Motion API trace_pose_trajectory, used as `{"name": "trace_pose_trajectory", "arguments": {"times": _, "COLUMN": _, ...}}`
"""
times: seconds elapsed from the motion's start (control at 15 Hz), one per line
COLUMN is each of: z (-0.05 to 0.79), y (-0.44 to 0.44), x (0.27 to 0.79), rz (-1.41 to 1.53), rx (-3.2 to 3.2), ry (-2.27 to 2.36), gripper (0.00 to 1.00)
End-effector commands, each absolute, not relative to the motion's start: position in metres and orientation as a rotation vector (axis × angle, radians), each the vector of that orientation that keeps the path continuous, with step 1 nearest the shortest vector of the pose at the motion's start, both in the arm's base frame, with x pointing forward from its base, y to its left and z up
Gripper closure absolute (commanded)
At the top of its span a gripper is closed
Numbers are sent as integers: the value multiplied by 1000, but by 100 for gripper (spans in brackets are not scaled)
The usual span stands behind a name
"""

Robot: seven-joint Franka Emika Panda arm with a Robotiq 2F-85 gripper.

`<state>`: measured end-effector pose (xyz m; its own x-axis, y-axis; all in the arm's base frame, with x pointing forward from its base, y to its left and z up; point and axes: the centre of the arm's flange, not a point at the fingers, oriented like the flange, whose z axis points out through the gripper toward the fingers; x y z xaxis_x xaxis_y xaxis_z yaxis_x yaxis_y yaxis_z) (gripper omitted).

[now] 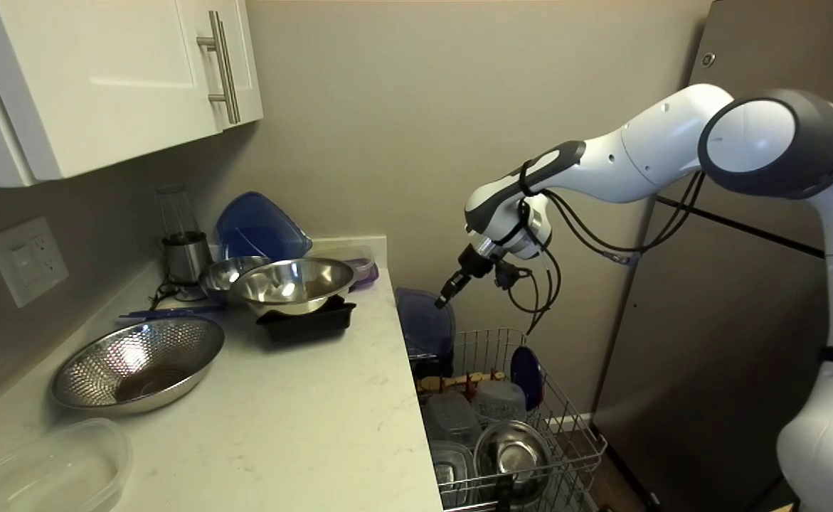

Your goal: Remove one blue lid from the dishwasher

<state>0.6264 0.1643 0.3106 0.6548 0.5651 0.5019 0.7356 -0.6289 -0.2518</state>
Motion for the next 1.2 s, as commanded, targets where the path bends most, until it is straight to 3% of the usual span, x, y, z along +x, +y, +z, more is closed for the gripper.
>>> {"name": "trace_pose_trajectory", "arguments": {"times": 0.0, "z": 353, "y": 173, "x": 588, "rz": -559, "rx": -2499, "ry": -1139, "gripper": 97}}
{"name": "trace_pose_trajectory", "arguments": {"times": 0.6, "z": 439, "y": 209, "x": 530, "rz": -725, "rx": -2412, "ry": -1416, "gripper": 97}}
{"name": "trace_pose_trajectory", "arguments": {"times": 1.13, "z": 476, "y": 227, "x": 519, "rz": -535, "rx": -2127, "ry": -1502, "gripper": 97}}
